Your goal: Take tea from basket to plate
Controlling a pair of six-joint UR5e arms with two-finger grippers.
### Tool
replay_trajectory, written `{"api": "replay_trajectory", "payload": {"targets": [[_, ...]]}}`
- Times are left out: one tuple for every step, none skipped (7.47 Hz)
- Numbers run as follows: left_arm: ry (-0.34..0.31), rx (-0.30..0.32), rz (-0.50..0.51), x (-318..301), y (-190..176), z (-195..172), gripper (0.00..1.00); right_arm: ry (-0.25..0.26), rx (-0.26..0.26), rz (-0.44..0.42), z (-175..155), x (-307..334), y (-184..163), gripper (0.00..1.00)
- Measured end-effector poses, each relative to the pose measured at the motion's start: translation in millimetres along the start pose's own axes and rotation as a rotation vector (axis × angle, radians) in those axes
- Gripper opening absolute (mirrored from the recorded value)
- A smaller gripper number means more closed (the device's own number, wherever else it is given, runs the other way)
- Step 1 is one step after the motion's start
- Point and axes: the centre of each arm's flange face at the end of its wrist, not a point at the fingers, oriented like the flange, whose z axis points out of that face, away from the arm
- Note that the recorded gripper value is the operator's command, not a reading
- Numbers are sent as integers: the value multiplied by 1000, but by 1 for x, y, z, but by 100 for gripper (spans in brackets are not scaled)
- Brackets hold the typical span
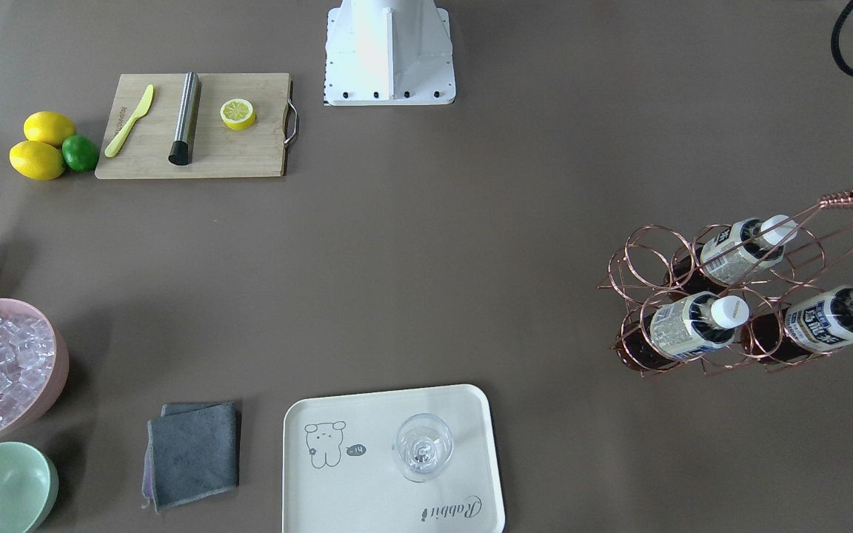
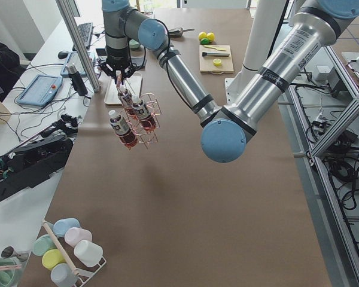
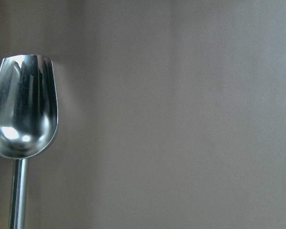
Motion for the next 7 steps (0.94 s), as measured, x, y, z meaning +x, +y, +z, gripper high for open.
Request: {"api": "replay_trajectory", "payload": {"targets": [[-4,12,-47,12,-10,-3,0,0,7,-5,-3,-2,-5,99],[0,21,-99,25,-25,0,0,0,15,-13,-7,-6,-9,99],[11,29,-149,39,-48,9,0,0,23,-19,-11,-10,-14,99],[17,34,-173,55,-72,16,0,-4,31,-29,-15,-17,-20,99],[28,51,-173,74,-99,20,0,-10,39,-25,-20,-30,-26,99],[51,74,-145,93,-132,25,0,-13,49,-13,-25,-49,-32,99],[81,91,-125,117,-168,35,0,-16,56,-13,-30,-66,-36,99]]}}
